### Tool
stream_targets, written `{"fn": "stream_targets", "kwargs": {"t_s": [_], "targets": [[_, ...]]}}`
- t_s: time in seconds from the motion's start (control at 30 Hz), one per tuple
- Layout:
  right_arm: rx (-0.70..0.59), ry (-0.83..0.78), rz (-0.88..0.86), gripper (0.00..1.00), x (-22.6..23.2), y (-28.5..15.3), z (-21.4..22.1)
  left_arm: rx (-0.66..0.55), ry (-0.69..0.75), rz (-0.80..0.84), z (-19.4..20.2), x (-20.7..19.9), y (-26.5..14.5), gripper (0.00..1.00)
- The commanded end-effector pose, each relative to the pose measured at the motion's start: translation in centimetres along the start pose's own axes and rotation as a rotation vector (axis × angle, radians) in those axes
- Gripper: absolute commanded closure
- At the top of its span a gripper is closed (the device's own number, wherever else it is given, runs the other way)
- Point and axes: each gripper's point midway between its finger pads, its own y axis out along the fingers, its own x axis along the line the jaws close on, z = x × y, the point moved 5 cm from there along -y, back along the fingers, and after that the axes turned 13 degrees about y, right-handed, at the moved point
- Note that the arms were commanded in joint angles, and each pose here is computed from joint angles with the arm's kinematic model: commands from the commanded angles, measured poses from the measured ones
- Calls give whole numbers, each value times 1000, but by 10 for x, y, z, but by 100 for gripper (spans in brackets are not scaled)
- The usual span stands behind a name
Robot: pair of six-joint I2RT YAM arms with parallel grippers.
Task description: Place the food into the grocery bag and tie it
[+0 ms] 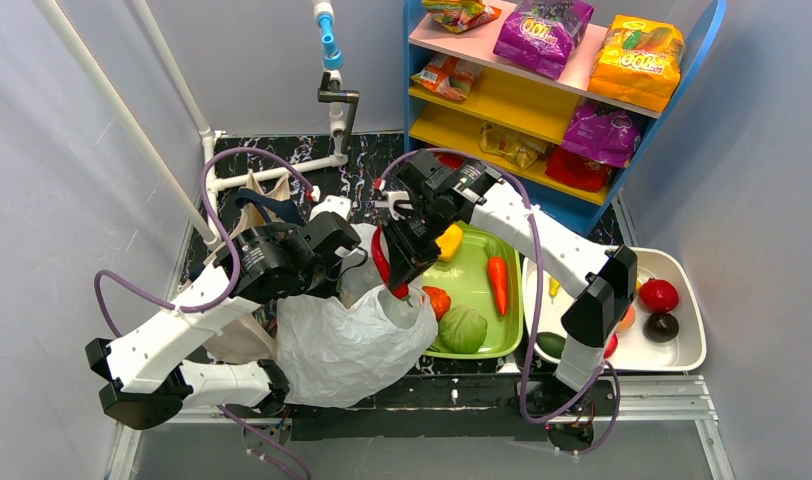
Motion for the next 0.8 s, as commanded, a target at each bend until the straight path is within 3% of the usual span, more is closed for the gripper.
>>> {"fn": "stream_targets", "kwargs": {"t_s": [0.0, 0.33, 0.77], "targets": [[33, -51, 19, 99, -6, -11, 29, -5, 10, -17, 3, 6, -6, 100], [106, -81, -158, 99, 4, -26, 81, -2, 15, -20, -1, 5, -4, 100], [237, -51, -265, 99, 35, -7, 53, -14, 23, 32, 2, -1, -3, 100]]}}
